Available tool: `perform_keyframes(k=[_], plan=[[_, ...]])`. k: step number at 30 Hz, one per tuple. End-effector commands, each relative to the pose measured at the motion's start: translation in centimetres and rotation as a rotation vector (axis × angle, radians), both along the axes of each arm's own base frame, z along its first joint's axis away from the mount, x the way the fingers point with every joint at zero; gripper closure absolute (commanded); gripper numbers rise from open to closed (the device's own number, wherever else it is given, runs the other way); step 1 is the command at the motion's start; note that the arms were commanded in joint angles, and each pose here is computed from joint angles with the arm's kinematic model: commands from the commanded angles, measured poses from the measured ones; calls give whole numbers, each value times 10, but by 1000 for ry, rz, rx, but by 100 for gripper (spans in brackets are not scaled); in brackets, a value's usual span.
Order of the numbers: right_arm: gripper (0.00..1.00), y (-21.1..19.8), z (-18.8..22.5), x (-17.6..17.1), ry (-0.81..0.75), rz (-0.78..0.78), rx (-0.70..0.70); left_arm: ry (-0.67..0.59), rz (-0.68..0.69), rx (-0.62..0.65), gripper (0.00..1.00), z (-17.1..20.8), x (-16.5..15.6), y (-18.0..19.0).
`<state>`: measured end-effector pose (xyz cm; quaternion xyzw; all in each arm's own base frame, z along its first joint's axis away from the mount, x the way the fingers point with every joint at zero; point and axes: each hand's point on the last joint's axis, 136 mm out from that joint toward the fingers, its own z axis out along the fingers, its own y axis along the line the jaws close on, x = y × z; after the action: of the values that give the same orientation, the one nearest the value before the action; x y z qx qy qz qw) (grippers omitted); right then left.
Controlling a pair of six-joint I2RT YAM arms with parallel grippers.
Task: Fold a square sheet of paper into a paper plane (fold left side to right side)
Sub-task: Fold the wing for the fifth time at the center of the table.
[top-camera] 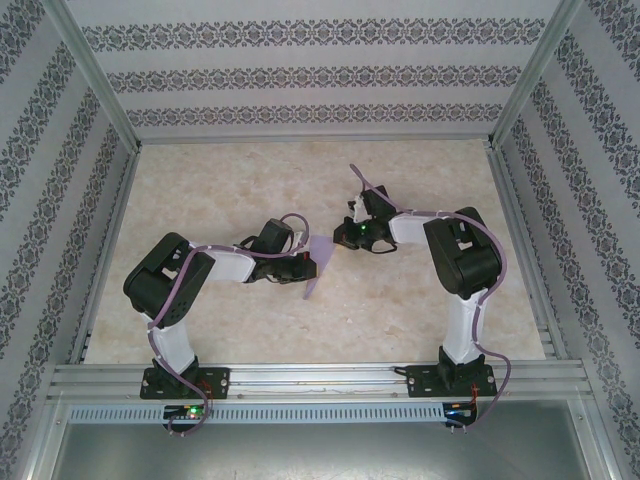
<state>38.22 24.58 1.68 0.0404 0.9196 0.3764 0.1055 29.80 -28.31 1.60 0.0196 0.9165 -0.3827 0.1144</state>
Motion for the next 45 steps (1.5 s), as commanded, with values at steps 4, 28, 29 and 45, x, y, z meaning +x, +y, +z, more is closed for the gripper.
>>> perform_keyframes(k=[4,28,29,45], plan=[[100,-36,-17,37,-34,-119,-99,244,34,270,98,-72,-56,52],[100,14,73,-19,-137,-38,14,221,56,222,98,-66,-50,45],[100,21,70,-22,-129,-32,19,221,57,220,98,-66,-50,44],[100,60,6,-50,46,-4,19,209,53,217,99,-63,-46,42]])
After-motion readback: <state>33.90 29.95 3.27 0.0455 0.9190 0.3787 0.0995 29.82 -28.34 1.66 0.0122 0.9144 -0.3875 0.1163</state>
